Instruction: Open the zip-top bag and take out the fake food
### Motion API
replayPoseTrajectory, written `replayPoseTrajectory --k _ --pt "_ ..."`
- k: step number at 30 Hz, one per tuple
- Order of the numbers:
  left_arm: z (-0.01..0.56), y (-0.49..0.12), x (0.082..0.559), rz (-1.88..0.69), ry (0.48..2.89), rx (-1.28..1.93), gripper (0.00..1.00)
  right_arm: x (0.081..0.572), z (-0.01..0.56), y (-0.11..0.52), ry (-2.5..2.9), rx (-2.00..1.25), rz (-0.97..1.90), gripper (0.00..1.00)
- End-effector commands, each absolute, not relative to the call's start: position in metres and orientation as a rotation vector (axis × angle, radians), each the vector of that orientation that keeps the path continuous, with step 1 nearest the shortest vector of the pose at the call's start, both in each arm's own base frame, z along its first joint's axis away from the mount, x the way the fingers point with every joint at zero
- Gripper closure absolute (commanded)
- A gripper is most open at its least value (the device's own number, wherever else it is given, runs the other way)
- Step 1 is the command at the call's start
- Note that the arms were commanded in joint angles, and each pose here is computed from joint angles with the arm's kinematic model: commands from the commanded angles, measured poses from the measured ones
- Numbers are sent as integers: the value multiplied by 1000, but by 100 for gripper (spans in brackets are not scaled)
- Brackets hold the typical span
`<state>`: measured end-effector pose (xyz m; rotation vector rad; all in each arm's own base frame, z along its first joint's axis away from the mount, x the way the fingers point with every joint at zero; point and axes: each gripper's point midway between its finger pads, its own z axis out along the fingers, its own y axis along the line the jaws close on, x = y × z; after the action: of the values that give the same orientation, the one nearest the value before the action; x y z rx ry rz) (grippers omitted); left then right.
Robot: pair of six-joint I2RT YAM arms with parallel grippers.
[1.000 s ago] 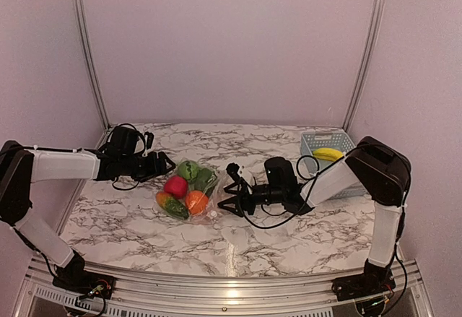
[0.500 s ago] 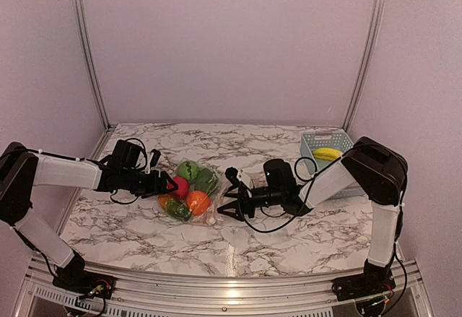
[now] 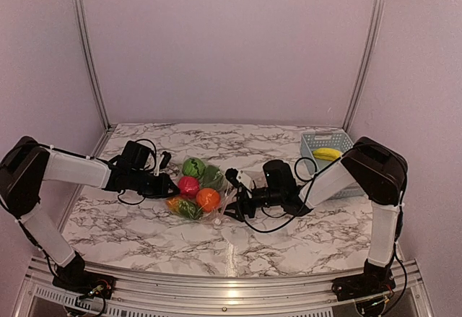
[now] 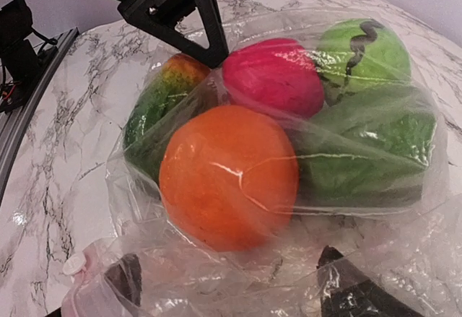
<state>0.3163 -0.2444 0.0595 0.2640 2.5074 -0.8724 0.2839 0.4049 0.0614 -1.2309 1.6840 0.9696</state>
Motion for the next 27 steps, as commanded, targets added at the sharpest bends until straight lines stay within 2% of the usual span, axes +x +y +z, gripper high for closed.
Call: replayPoseTrajectory --k 1,2,15,21,23,27 --pt "35 -255 305 -838 2588 333 97 277 69 411 1626 -1244 993 17" --pt "34 -257 304 -835 2590 350 100 277 68 411 1627 -1243 988 17" --pt "34 -292 292 -851 2569 563 100 279 57 424 1633 -1290 980 16" --pt "30 -302 286 -823 2580 642 100 283 55 429 1641 -1289 974 10" --pt "33 -298 289 -812 2573 613 100 283 54 429 1650 -1290 972 11" --pt "44 -269 303 -961 2531 363 100 278 54 419 1670 -1286 951 14"
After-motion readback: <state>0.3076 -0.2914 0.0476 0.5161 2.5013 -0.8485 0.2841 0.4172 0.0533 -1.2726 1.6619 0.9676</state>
